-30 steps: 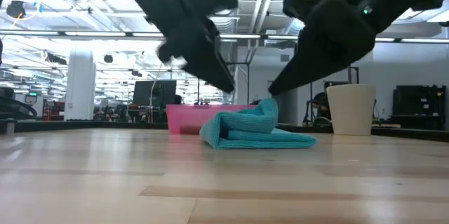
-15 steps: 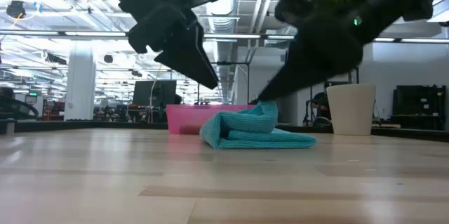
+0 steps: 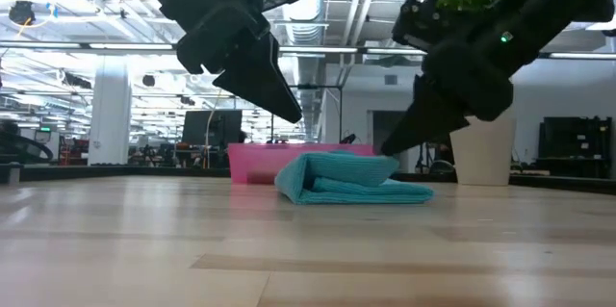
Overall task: Fold microfiber towels
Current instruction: Fold the blue microfiber cloth
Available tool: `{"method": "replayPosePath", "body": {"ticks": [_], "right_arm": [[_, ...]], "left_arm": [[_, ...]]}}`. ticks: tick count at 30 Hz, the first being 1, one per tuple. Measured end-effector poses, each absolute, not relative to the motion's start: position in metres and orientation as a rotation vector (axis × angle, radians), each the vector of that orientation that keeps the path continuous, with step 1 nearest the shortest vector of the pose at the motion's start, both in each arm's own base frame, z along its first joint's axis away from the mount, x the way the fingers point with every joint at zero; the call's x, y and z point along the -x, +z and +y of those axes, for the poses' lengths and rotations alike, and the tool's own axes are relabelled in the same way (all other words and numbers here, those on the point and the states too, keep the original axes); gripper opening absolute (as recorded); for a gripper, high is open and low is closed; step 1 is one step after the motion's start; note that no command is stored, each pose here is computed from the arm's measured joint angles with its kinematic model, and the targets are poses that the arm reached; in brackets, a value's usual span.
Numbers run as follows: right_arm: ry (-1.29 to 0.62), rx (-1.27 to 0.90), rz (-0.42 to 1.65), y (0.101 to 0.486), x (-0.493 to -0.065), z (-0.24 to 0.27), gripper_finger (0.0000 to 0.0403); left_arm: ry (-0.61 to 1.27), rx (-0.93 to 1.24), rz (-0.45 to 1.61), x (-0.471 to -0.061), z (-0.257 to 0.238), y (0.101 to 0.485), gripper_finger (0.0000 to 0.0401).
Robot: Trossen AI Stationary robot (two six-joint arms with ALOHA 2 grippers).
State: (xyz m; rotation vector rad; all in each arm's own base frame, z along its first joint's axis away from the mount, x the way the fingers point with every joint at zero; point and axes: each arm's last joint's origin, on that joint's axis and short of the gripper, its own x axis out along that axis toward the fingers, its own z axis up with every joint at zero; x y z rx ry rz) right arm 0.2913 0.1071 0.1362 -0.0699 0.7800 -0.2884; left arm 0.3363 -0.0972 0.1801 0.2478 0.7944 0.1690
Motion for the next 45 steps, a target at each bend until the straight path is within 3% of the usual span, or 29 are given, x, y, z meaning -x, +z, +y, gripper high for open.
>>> {"method": "replayPosePath", "body": {"ticks": [9,20,32,37,43,45], "right_arm": [[-0.235,0.076,0.657,0.15,-0.299,0.111,0.0144],[-0.153,0.01,0.731,0.142,-0.309,0.088,0.025],[-0.191,0.045,0.768,0.123,-0.315,0.085,0.0253],[-0.195,0.05,0.794,0.117,-0.314,0.086,0.0203],[-0.184,0.056,0.796,0.117,-0.312,0.089,0.0046],[-0.183,0.062,0.793,0.119,-0.311,0.091,0.0017]], "left_arm": [[0.175,-0.231,0.783,-0.329,-0.089,0.162,0.0185],[0.151,-0.227,0.796,-0.332,-0.079,0.161,0.0185],[0.148,-0.233,0.794,-0.332,-0.079,0.161,0.0185],[0.148,-0.233,0.793,-0.332,-0.08,0.161,0.0185],[0.154,-0.238,0.793,-0.332,-0.079,0.161,0.0185],[0.159,-0.241,0.792,-0.332,-0.079,0.161,0.0185]]}}
